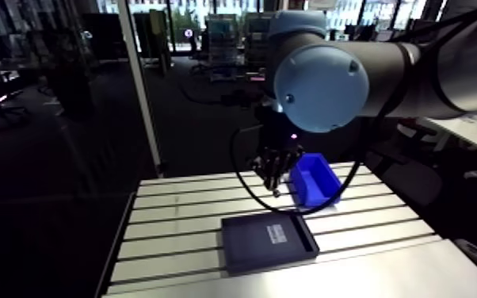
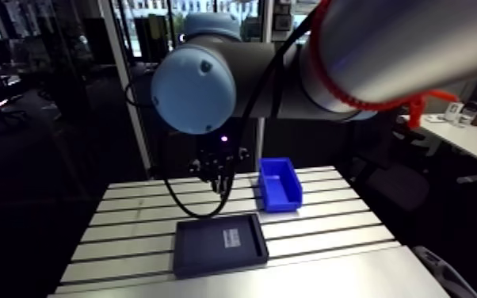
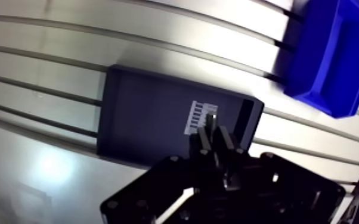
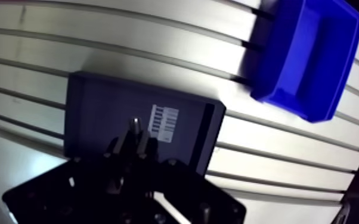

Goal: Pick up the M10 bolt from the tray and put it into the blue bin.

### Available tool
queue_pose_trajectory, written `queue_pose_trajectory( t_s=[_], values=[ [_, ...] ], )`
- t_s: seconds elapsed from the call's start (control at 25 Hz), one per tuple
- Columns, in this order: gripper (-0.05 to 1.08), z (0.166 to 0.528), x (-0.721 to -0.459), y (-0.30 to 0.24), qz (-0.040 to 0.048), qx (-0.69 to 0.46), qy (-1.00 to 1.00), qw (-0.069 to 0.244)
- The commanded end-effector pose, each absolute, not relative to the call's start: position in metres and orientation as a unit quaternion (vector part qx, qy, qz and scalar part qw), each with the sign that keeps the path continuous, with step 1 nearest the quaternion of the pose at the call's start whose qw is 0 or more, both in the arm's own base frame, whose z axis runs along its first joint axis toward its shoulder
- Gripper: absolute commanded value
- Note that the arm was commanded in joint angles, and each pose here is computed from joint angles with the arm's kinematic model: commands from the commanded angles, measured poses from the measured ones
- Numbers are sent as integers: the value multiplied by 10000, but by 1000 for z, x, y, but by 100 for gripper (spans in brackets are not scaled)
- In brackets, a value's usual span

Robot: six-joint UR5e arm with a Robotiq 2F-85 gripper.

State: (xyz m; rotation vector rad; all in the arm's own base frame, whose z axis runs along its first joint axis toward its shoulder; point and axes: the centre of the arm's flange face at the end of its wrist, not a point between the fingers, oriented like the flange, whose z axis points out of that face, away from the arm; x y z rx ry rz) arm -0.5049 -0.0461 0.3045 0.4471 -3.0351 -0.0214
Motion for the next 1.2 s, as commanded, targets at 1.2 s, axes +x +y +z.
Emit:
queue_pose_trajectory(
  t_s=[1.2],
  values=[
    [105,368,-583,98,-493,7091,-7033,-56]
  ],
)
